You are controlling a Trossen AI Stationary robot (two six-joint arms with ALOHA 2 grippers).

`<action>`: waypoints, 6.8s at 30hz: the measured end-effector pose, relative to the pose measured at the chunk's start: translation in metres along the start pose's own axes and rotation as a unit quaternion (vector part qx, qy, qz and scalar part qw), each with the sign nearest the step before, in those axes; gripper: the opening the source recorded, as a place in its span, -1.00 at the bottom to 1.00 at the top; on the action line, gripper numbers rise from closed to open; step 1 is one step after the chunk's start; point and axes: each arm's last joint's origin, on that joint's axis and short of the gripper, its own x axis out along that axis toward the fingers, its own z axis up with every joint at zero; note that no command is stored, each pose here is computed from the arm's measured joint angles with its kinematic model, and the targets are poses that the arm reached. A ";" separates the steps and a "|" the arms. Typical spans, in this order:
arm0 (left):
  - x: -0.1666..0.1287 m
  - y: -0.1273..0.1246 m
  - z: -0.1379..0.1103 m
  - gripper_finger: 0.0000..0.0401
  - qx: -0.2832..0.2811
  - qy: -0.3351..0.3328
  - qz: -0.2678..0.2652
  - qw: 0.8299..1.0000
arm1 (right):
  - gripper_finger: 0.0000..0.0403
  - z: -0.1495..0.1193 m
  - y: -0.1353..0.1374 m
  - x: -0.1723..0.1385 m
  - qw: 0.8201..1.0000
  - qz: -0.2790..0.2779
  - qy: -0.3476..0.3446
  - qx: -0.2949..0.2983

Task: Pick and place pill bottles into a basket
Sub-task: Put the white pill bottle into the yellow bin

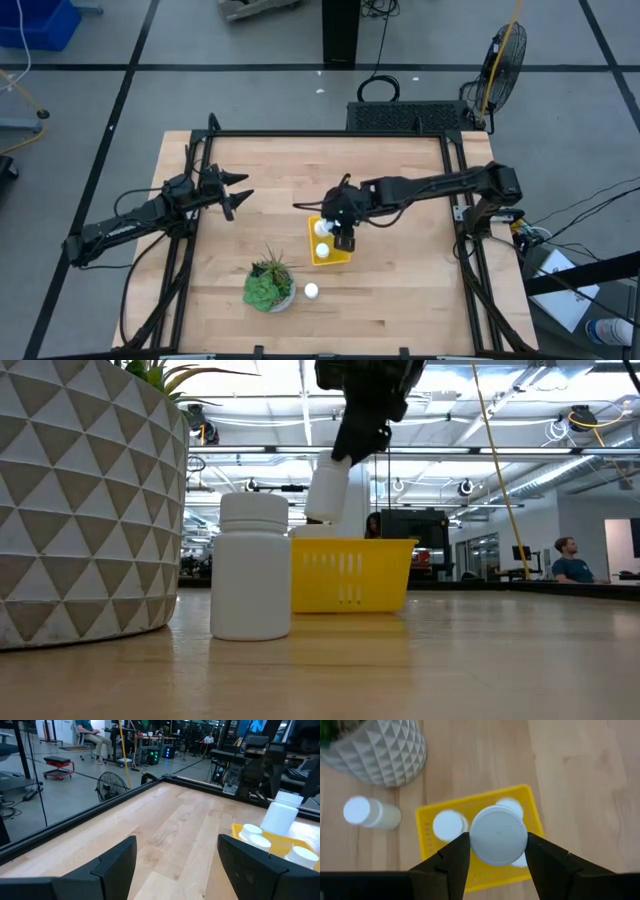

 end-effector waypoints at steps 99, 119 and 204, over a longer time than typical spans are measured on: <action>0.000 0.000 0.000 0.41 0.000 0.000 0.001 1.000 | 0.29 -0.052 0.000 0.036 0.996 0.057 0.017 0.072; 0.000 -0.004 0.003 0.41 -0.108 -0.001 -0.062 0.992 | 0.27 -0.035 -0.004 -0.153 0.928 0.017 -0.371 -0.039; 0.154 -0.251 0.140 0.41 0.245 0.503 -0.198 0.804 | 0.25 -0.276 -0.063 -0.065 0.829 -0.116 -0.530 0.138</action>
